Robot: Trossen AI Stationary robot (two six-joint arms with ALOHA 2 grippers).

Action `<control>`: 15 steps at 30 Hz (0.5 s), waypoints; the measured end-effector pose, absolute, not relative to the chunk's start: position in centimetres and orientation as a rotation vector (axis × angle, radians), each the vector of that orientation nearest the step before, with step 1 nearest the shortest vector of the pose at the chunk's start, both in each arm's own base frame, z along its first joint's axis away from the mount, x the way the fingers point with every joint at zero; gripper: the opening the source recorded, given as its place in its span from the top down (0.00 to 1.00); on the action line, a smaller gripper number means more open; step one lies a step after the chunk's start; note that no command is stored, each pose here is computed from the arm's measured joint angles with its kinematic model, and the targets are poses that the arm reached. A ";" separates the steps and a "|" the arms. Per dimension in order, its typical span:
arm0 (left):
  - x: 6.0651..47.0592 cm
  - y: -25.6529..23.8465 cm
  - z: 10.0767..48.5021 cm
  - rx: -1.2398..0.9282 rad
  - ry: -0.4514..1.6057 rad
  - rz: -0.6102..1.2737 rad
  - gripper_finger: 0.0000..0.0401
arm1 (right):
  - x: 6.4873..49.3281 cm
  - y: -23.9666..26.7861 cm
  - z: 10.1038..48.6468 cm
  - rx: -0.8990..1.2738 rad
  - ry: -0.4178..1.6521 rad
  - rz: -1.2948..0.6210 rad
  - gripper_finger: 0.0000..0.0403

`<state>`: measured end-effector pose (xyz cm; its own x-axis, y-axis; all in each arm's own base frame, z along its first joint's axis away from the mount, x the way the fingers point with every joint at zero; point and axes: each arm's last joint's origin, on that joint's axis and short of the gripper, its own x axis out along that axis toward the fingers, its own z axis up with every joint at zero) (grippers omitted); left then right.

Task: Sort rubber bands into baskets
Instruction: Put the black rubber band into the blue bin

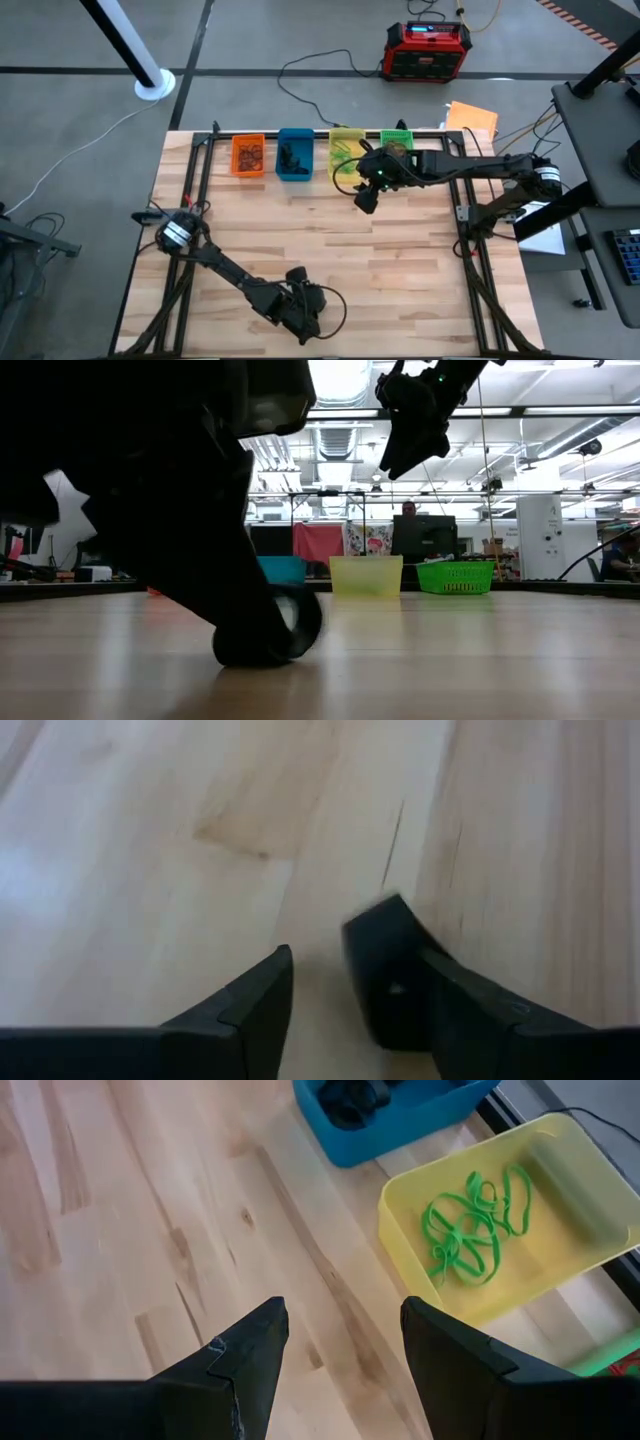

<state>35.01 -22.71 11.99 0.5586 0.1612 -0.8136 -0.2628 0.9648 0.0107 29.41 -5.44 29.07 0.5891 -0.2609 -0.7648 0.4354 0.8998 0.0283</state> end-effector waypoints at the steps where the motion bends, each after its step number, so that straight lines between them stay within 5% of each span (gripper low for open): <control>1: 35.1 -22.8 11.8 -0.111 0.944 0.252 0.56 | 29.4 -5.4 29.0 0.222 0.853 -0.409 0.52; 9: 34.4 -22.5 12.1 -0.020 0.986 0.255 0.94 | 29.1 -5.4 27.7 0.219 0.893 -0.411 0.52; 15: 34.2 -19.8 14.6 0.128 1.014 0.298 0.98 | 29.0 -5.4 26.7 0.209 0.901 -0.407 0.52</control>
